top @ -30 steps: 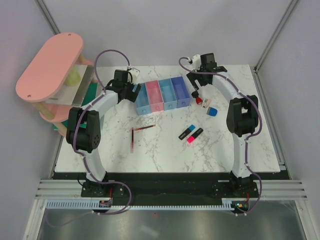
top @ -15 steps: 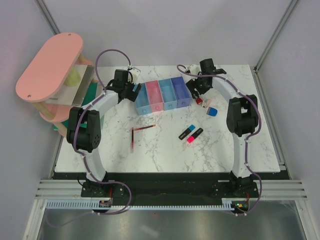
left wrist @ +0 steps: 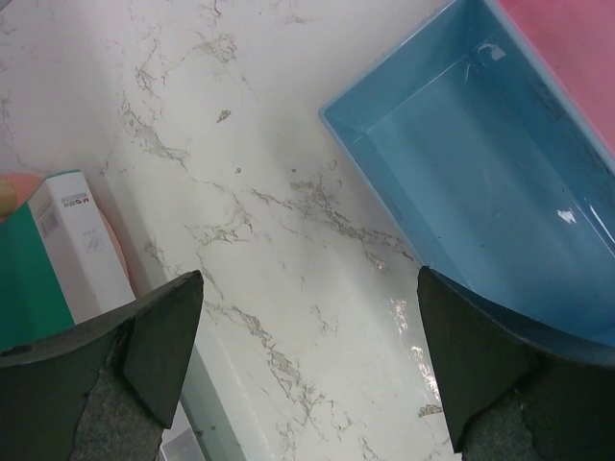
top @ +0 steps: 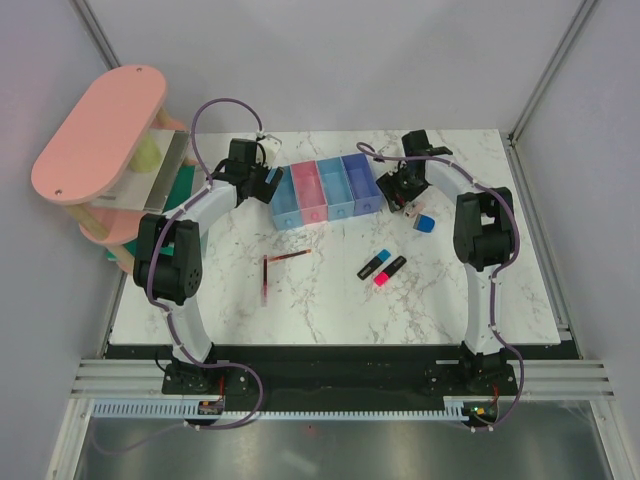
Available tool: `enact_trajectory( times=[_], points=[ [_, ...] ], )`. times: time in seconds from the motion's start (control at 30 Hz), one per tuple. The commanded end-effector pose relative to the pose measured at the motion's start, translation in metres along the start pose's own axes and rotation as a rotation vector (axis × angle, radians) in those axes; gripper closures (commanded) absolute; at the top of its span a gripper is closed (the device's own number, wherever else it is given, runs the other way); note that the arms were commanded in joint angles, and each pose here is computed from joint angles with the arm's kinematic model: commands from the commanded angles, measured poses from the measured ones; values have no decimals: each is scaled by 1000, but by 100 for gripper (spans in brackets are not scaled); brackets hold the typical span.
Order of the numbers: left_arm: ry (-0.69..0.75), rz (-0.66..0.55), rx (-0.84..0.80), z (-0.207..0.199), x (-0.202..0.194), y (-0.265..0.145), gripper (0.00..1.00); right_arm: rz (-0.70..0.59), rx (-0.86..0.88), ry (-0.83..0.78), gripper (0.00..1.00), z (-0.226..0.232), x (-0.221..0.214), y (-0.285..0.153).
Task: Sort the stationery into containers
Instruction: Pick up the stationery from the center of the board, then place the stationery in the storage box.
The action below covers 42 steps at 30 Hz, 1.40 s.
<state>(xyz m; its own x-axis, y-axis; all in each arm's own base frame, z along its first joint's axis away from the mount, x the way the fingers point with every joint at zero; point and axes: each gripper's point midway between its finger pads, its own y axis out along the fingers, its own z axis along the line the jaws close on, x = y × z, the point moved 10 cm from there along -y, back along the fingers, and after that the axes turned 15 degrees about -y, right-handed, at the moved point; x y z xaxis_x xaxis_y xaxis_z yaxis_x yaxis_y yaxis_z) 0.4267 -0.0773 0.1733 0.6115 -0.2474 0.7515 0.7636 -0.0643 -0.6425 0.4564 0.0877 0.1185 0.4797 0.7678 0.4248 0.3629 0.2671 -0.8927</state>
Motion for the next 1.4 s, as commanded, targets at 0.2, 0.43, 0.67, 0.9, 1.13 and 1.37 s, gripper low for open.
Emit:
enact_trajectory(
  times=[0.2,0.43,0.67,0.9,1.13,1.37],
  points=[
    [31,-98,2,1,25,-7,0,-26,28,-8,43,2,0,5],
    [35,-101,-2,1,26,-7,0,-16,-6,-13,56,3,-1,-7],
    [31,-96,-12,-1,24,-6,0,-40,-93,-38,57,-4,9,-39],
    [42,-102,-30,-3,25,-10,0,-87,-187,-79,57,-11,22,-79],
    [81,-172,-138,-12,43,-40,0,-102,-228,-156,58,-9,24,-109],
    [126,-308,-479,-39,76,-109,0,-120,-223,-298,59,8,21,-142]
  ],
)
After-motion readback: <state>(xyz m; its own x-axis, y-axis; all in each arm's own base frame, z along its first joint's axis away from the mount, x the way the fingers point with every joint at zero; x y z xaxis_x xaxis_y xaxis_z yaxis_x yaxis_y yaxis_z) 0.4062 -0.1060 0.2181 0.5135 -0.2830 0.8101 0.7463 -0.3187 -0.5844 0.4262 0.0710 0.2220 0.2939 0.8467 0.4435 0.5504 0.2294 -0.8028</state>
